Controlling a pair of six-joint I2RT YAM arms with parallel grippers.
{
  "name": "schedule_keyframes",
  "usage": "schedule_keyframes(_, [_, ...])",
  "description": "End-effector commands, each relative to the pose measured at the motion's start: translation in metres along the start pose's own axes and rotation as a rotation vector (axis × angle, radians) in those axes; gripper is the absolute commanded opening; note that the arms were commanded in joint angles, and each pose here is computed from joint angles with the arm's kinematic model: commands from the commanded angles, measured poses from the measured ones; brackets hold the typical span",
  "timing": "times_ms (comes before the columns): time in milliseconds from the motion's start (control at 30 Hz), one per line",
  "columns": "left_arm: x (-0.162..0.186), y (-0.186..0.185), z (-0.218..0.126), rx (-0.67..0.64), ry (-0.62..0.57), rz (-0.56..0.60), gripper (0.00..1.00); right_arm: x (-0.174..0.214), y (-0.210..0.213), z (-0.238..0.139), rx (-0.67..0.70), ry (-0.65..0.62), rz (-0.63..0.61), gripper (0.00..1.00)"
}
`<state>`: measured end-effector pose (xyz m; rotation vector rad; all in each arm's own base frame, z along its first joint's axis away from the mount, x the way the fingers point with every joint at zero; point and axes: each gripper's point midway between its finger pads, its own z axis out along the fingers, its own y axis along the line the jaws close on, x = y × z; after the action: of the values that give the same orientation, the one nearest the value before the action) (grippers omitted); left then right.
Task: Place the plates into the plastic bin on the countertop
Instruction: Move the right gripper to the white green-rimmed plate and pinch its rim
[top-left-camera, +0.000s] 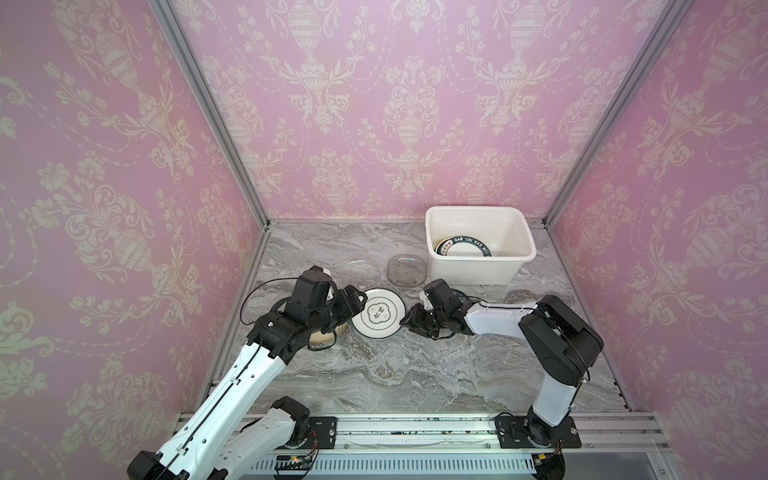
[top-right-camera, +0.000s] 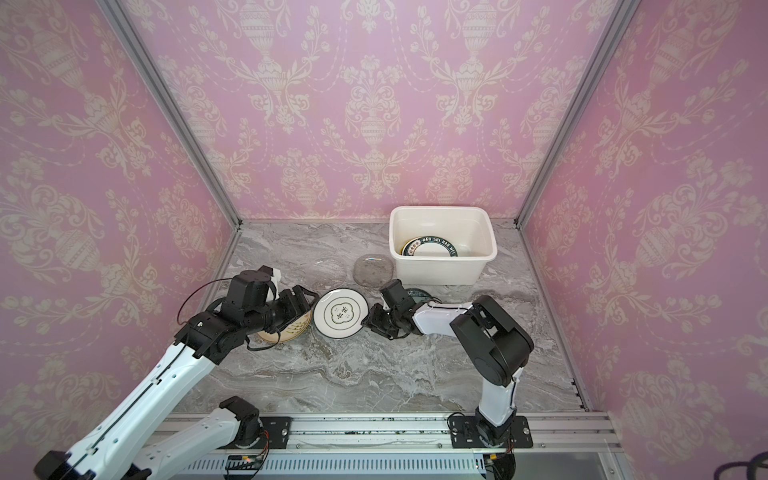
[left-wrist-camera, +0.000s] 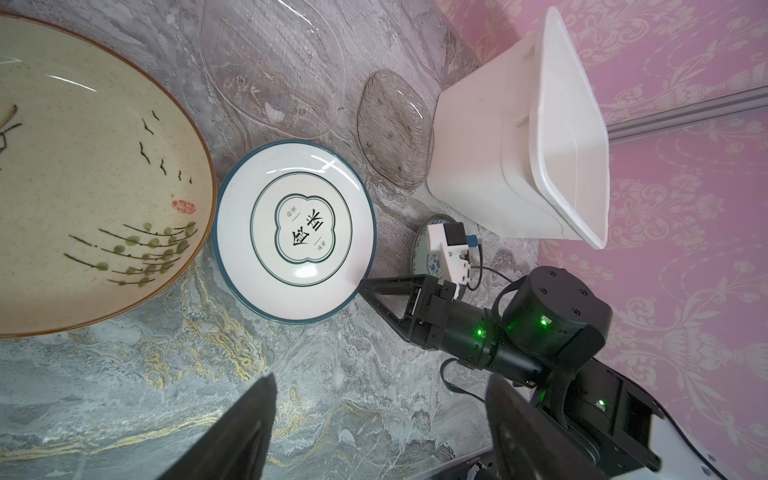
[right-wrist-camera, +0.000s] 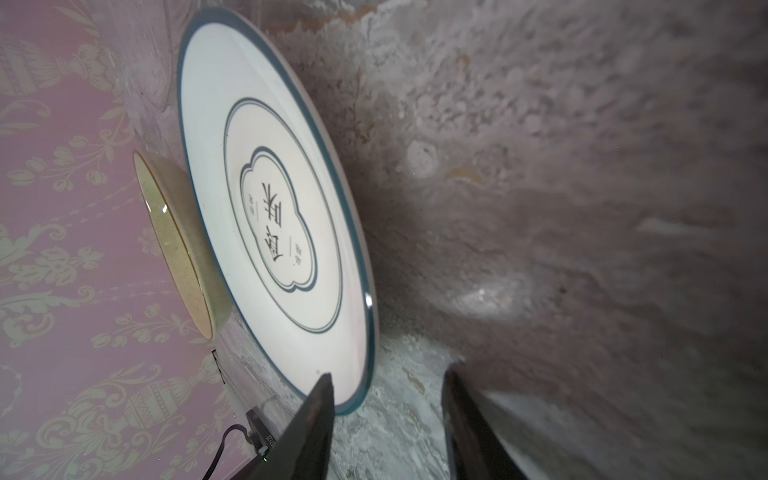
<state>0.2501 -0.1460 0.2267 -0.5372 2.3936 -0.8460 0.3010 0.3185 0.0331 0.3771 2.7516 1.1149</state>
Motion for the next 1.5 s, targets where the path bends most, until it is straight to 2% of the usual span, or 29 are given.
schedule_keyframes(0, [0.003, 0.003, 0.005, -0.004, 0.023, 0.001, 0.81, 0.001, 0.0, 0.011, 0.003, 0.016, 0.006, 0.39])
schedule_keyframes(400, [0.005, 0.005, 0.009, 0.0, 0.033, -0.001, 0.81, 0.005, -0.031, 0.013, 0.19, 0.052, 0.052, 0.0])
schedule_keyframes(633, [0.007, 0.008, 0.012, -0.001, 0.042, 0.006, 0.81, 0.013, -0.041, -0.008, 0.291, 0.09, 0.014, 0.0])
schedule_keyframes(800, [0.014, 0.015, 0.016, -0.027, 0.077, 0.047, 0.81, 0.026, -0.046, -0.032, 0.354, 0.184, -0.034, 0.0])
schedule_keyframes(967, [0.029, 0.025, 0.019, -0.059, 0.163, 0.108, 0.81, 0.043, -0.049, -0.054, 0.409, 0.299, -0.101, 0.0])
schedule_keyframes(1100, [0.041, 0.032, 0.021, -0.074, 0.225, 0.133, 0.8, 0.041, -0.034, -0.071, 0.377, 0.291, -0.149, 0.0])
schedule_keyframes(1200, [0.049, 0.037, 0.023, -0.072, 0.256, 0.133, 0.79, 0.051, -0.04, -0.079, 0.354, 0.3, -0.148, 0.0])
schedule_keyframes(1467, [0.064, 0.047, 0.036, -0.035, 0.282, 0.12, 0.78, 0.051, -0.015, -0.089, 0.154, 0.253, -0.146, 0.0])
